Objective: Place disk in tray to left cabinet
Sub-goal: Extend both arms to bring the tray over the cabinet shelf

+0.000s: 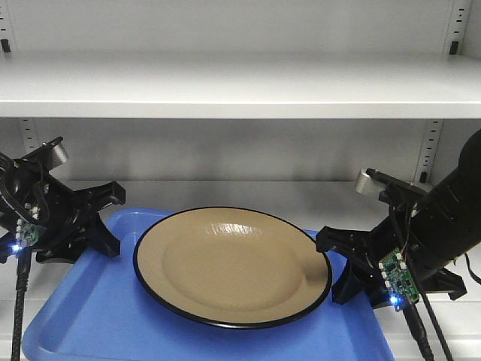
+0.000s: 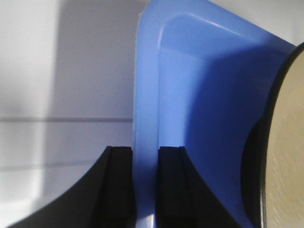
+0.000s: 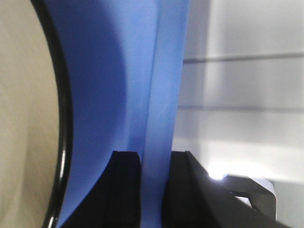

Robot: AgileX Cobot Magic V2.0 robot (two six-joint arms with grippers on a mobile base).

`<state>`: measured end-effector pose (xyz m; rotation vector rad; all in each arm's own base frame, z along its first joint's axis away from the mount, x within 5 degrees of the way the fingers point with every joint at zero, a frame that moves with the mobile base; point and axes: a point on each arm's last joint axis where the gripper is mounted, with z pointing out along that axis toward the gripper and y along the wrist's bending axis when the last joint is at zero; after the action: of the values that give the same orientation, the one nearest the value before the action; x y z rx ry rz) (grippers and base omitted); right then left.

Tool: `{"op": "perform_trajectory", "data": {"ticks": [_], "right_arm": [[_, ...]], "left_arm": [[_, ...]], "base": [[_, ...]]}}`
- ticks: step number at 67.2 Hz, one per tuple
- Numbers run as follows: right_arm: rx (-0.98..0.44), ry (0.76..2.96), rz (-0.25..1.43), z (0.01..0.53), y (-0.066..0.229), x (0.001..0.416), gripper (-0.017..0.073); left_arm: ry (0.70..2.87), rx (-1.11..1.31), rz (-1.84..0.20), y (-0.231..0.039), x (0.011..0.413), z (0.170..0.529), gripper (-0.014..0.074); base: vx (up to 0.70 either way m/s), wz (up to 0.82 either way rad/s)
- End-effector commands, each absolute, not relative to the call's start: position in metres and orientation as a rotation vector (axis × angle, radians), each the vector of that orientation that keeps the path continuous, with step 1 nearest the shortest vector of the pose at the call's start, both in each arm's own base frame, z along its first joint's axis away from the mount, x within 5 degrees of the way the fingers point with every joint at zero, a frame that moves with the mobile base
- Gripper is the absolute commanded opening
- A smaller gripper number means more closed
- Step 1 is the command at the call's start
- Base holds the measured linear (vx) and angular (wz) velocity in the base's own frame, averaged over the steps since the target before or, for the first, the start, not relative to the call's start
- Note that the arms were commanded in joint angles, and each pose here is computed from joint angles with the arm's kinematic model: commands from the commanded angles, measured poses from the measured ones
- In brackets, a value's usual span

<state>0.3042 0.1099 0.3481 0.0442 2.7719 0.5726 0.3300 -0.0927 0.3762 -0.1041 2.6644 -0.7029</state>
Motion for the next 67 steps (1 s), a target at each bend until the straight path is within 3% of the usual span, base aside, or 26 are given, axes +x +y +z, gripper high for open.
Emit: {"op": "perform_trajectory", "data": {"ticks": [1, 67], "right_arm": [[0.043, 2.601, 0.775, 0.3824, 0.1212, 0.2963, -0.0003], [0.043, 2.601, 0.775, 0.3824, 0.1212, 0.2963, -0.0003]], "left_arm": [[2.534, -0.110, -0.929, -0.1086, 0.3178, 0.4081, -0.0001], [2.534, -0.110, -0.929, -0.1086, 0.3178, 0.4081, -0.0001]], "base": [[0.12, -0.02], [0.05, 0.01]]}}
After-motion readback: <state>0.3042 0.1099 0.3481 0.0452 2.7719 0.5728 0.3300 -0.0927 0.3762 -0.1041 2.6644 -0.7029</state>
